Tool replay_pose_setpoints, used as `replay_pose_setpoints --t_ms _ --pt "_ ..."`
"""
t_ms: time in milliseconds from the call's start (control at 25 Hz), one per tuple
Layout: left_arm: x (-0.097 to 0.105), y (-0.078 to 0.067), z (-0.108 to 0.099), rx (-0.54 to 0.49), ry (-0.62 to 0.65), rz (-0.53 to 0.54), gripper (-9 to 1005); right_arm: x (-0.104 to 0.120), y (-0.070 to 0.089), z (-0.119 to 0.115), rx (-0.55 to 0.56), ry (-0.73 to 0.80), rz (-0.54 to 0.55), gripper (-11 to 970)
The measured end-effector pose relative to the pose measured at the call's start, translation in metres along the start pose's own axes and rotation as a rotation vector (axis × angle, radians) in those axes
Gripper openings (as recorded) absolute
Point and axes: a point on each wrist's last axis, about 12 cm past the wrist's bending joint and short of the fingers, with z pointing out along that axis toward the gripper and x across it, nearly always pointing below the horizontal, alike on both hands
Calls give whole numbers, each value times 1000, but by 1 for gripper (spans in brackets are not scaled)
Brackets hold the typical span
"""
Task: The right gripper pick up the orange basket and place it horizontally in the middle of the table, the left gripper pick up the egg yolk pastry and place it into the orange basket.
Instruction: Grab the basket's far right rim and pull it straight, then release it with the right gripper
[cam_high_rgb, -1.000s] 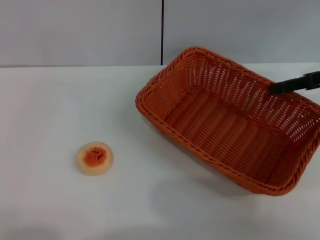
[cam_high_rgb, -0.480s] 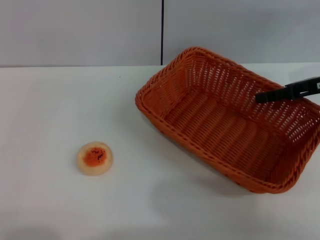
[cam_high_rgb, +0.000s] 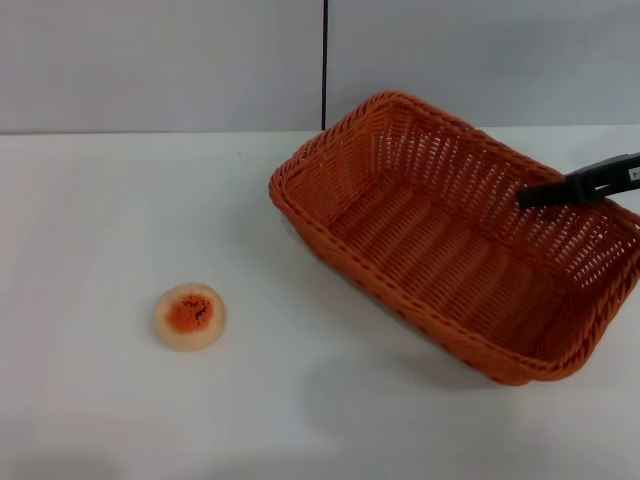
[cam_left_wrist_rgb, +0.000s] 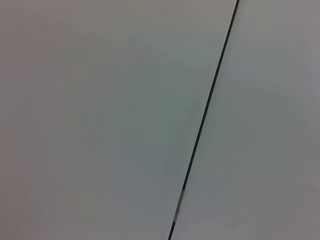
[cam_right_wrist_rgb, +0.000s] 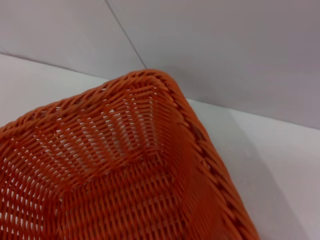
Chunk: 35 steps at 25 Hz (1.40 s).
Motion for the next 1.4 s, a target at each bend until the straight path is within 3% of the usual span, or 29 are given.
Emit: replay_pose_setpoints --t_ms 240,480,960,1160,1400 --pt "-1 0 0 3 -8 2 739 -7 5 -1 11 35 -68 316" --pt "-2 1 0 -3 -12 4 737 -20 19 -5 26 113 -219 205" --pt "-4 4 -10 -18 -12 12 733 -41 52 -19 -50 272 -668 170" --pt "-5 3 -12 -16 -16 25 731 -41 52 -16 -28 344 -765 172" --pt "-6 3 -20 -21 -22 36 730 -40 54 -12 11 316 -881 174"
